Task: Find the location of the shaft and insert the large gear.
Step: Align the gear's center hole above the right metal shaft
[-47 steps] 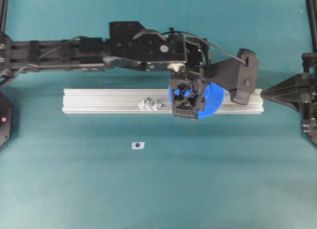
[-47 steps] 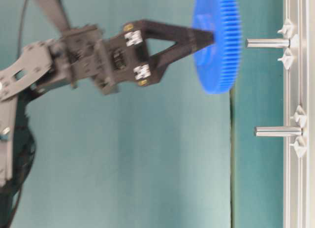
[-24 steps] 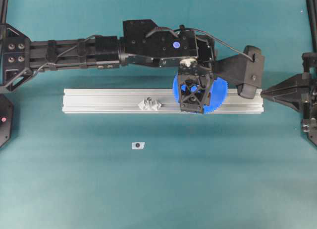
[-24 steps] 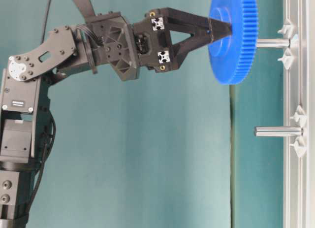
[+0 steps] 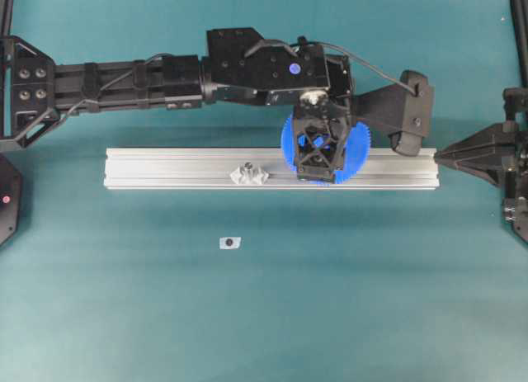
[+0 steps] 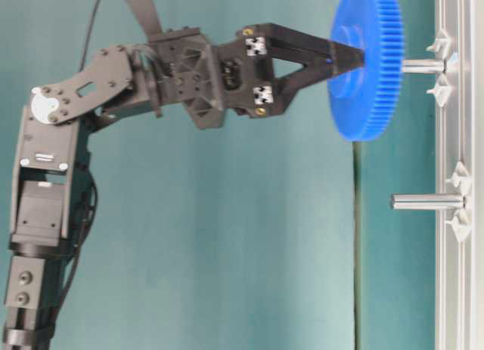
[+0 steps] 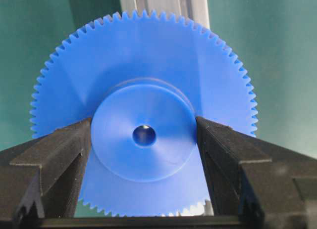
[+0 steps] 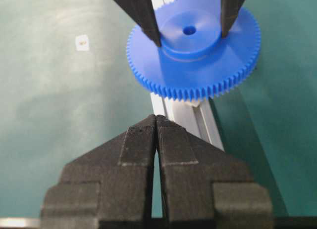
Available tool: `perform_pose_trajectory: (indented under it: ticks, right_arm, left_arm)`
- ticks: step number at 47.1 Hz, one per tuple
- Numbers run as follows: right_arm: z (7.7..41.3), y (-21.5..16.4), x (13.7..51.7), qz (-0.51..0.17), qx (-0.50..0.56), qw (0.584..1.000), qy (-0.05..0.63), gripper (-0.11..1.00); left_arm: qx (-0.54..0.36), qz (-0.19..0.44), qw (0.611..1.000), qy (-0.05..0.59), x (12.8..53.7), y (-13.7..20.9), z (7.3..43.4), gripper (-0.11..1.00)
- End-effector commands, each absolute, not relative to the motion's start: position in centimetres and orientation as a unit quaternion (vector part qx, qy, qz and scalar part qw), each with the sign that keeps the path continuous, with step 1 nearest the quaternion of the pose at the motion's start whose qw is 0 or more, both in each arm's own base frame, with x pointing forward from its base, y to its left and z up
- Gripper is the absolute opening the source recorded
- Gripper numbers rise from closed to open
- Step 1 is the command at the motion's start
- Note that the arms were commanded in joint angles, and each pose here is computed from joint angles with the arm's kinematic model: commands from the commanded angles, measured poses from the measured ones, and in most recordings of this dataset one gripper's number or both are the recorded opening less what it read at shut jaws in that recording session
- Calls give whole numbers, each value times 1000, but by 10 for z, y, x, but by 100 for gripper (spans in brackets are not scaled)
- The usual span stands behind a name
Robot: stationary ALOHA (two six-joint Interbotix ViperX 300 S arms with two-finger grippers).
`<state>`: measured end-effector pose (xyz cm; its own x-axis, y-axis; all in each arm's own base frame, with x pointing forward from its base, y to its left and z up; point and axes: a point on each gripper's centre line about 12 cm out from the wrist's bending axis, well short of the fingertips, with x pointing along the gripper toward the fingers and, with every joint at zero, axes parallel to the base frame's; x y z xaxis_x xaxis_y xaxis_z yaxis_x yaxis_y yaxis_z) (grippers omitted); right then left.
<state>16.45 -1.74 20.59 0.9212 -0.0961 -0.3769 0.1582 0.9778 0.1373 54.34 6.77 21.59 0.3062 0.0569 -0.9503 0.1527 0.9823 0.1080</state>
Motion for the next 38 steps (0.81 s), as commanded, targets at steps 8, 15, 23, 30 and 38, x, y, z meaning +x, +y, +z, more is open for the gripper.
perform_pose_trajectory:
  ticks: [8, 15, 23, 30, 38]
  right_arm:
    - [210, -18, 166, -68, 88, 977, 182, 1]
    - [210, -19, 166, -69, 88, 977, 179, 1]
    - [212, -19, 165, -68, 88, 978, 175, 1]
    - [212, -18, 165, -68, 88, 978, 175, 1]
    - [211, -19, 164, -69, 88, 977, 180, 1]
  left_arm:
    - [95, -27, 814, 573, 544, 68, 228, 71]
    - [94, -22, 817, 568, 545, 74, 229, 71]
    - [88, -14, 817, 570, 543, 86, 229, 71]
    - [83, -7, 816, 572, 540, 95, 231, 71]
    - [82, -7, 815, 573, 539, 96, 230, 71]
